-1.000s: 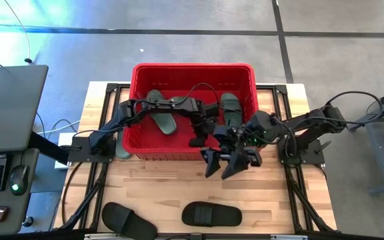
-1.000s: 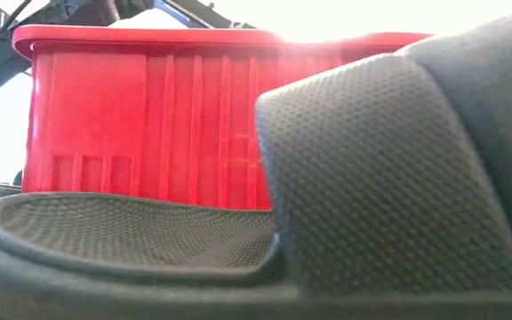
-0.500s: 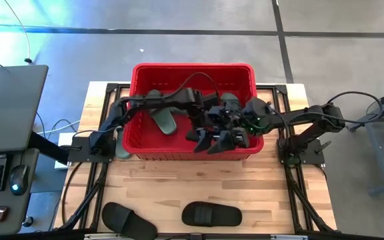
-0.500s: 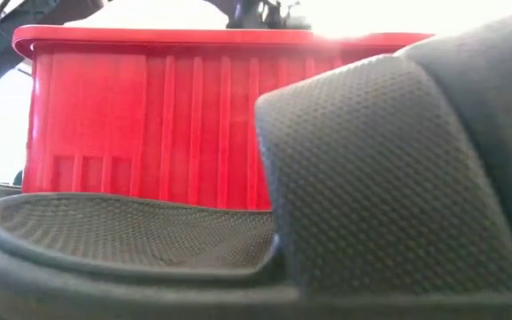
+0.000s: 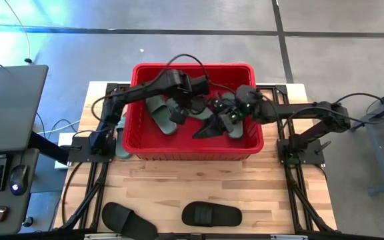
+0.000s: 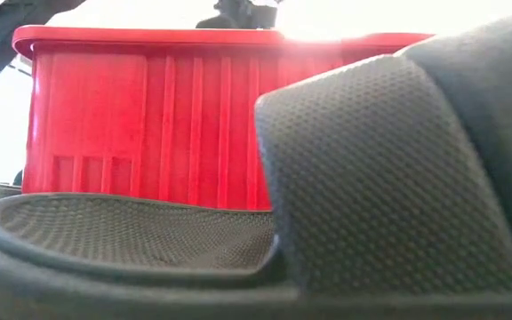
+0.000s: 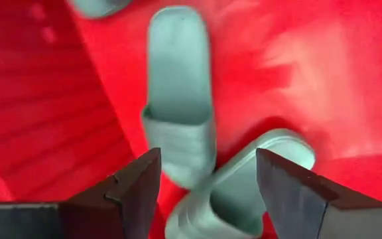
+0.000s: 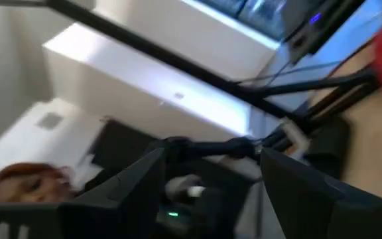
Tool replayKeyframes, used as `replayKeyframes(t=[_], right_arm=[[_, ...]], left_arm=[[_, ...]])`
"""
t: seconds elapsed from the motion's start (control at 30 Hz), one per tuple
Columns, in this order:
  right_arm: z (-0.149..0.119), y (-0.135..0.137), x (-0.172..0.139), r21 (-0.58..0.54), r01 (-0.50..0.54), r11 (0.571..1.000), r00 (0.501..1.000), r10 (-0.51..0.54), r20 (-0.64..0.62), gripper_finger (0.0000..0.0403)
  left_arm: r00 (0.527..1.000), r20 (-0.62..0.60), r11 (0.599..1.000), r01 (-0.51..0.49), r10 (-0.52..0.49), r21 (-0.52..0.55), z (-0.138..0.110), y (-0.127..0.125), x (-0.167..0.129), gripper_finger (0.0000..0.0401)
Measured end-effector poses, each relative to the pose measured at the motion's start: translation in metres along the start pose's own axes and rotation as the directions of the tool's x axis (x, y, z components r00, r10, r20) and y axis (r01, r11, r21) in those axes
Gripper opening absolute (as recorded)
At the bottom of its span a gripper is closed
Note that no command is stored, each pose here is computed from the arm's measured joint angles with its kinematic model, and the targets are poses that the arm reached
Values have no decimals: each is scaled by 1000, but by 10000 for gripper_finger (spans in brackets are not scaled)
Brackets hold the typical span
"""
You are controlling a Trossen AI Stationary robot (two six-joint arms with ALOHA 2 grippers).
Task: Pick and place slides into bin
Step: Adjust the slides in the red bin
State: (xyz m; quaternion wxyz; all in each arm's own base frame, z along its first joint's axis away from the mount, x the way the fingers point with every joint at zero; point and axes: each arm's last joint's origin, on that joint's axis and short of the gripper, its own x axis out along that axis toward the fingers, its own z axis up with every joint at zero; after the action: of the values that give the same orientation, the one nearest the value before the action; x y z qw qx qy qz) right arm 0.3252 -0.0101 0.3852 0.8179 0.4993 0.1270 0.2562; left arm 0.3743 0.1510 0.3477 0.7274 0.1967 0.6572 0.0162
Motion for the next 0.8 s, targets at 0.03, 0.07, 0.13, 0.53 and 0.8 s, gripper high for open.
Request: replayKeyframes(t=[0.03,0.07,0.13,0.53,0.8], right_arm=[[0,4,-6,-13,22,1000,1000,-22,7,238],[1,8,-12,-40,41,998,999,-40,25,238],[-1,15,-26,-97,122,988,991,-116,67,238],[-46,-21,-96,115,920,375,377,-926,9,238],[-8,-34,-98,-90,880,467,476,-865,158,238]], left_arm=[[1000,3,1000,-7,7,-28,-5,3,-5,233],[1000,10,998,-15,16,-54,-10,5,-10,236],[999,42,994,-29,33,-102,-17,9,-20,241],[939,293,960,-106,182,-257,-49,19,-84,245],[898,360,933,-126,251,-336,-63,13,-112,246]])
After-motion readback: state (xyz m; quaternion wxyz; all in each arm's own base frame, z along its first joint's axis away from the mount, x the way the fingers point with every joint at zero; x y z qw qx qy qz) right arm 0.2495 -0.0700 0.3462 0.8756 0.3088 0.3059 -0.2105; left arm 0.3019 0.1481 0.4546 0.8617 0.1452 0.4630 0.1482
